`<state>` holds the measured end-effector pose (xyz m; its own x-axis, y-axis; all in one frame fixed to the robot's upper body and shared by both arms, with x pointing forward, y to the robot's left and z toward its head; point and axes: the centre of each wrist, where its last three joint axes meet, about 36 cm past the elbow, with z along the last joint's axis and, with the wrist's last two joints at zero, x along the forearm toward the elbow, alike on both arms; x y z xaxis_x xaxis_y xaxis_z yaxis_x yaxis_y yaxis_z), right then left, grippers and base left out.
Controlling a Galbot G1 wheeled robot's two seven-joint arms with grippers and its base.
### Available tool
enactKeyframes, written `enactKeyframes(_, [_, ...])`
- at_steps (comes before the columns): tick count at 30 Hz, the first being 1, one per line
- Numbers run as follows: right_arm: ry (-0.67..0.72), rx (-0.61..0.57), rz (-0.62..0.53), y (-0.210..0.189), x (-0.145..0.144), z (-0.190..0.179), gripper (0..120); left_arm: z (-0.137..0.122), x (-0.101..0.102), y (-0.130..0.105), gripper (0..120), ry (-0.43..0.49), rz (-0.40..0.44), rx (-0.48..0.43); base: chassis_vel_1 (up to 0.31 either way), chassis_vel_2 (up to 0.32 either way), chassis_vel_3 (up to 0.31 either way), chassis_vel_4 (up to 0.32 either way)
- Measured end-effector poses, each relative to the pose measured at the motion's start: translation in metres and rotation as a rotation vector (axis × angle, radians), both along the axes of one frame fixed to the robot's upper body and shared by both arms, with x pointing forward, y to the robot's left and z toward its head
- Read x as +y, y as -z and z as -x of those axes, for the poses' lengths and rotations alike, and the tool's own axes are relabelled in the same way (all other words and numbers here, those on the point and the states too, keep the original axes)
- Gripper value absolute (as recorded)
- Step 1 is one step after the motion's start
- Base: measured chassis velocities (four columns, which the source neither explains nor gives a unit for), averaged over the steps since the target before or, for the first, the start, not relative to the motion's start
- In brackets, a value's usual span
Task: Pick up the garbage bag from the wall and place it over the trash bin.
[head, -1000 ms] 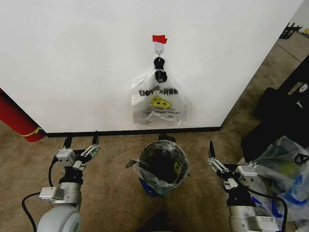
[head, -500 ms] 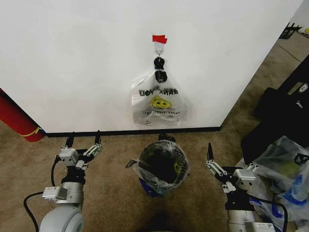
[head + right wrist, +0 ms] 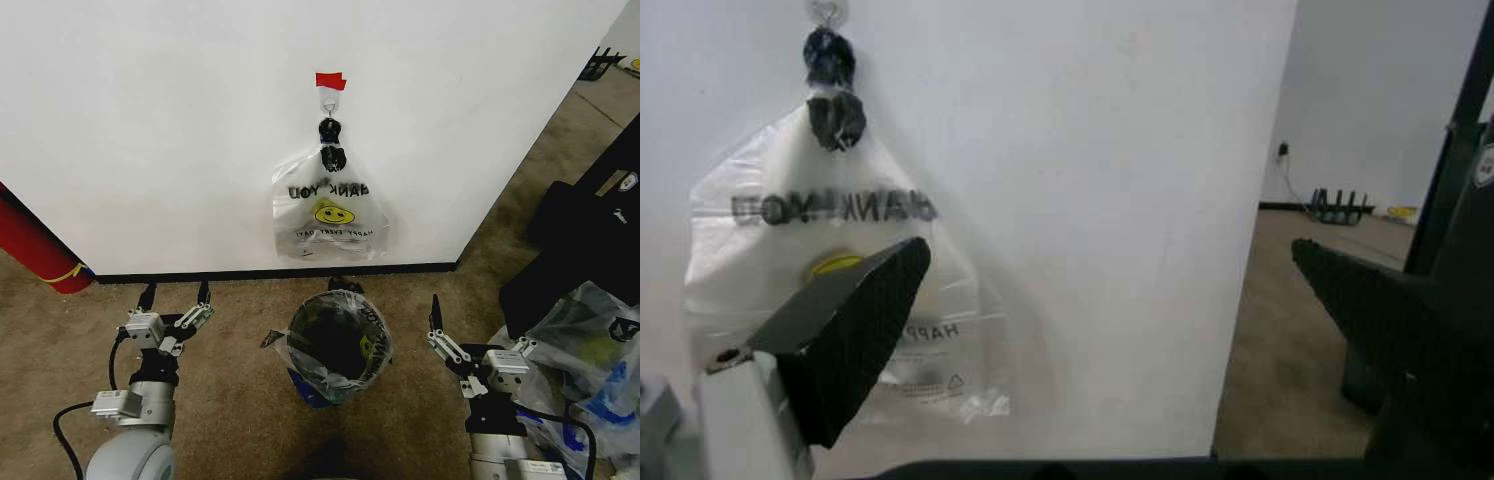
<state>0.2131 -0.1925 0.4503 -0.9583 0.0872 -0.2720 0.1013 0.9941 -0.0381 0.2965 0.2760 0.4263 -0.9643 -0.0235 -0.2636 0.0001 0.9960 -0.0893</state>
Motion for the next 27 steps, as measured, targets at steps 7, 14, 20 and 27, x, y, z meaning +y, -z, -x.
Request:
enactKeyframes(7, [0.014,-0.01,-0.005,-0.001,0.001,0.001,100,0.001,0.0,-0.001,100,0.001,0.017,0.005,0.0,0.0,0.0,0.0])
enactKeyframes(14, [0.014,-0.024,0.001,-0.003,0.002,0.002,100,0.003,-0.002,0.0,100,0.001,0.036,0.015,0.0,0.0,0.0,0.0])
enactKeyframes(20, [-0.008,-0.032,0.004,-0.006,0.002,0.002,100,0.001,-0.011,0.004,100,0.016,0.042,0.024,0.0,0.0,0.0,0.0])
enactKeyframes(27, [-0.056,-0.06,0.027,-0.009,0.002,0.002,100,0.006,-0.024,0.008,100,0.037,0.045,0.039,0.0,0.0,0.0,0.0])
